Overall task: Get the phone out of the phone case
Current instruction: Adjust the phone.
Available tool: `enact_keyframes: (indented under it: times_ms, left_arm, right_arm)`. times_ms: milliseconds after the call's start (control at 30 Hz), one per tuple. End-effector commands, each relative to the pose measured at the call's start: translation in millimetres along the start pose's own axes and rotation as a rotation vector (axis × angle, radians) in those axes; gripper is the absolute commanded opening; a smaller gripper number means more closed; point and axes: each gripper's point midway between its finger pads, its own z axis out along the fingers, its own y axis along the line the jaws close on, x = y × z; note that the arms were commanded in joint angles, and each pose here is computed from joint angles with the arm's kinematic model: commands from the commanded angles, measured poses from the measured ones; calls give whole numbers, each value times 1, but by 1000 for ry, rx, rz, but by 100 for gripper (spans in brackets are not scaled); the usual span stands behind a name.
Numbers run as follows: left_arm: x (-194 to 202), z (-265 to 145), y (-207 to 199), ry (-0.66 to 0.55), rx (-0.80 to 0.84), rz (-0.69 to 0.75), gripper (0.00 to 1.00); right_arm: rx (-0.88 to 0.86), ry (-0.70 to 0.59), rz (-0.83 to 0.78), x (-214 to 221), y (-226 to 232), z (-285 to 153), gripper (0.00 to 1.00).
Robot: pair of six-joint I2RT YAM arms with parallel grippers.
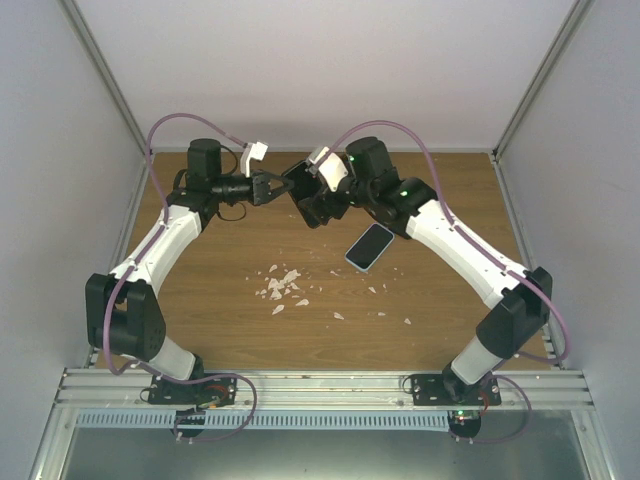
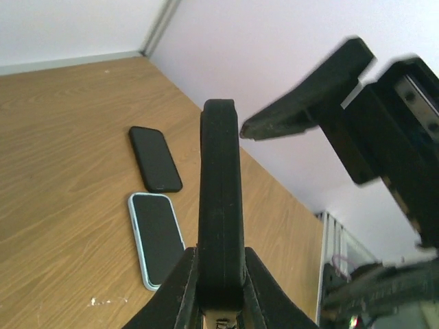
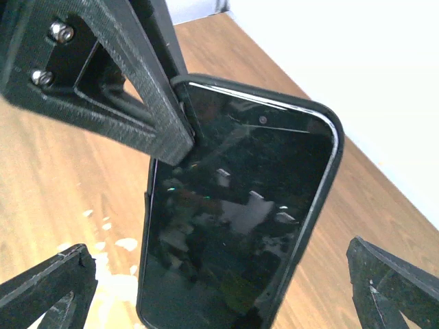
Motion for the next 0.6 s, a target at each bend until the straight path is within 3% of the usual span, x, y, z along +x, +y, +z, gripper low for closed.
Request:
enact_keyframes:
  times_ms: [0,333,467,567]
  left_arm:
    - [-10,-19,-59,9,187,300,0]
    - [16,-31,-93,43,288,516,0]
    - [29,-25,-103,75,325,555,0]
    - [38,-19,-108,100,329,585,0]
  right_arm:
    - [-182,-16,-3,-2,20,-39,100]
    - [-385,9,-40,20,54,-68,100]
    - [-451,12,-43,24,65,-69,92]
    - [-477,31,-25,28,69,-67,81]
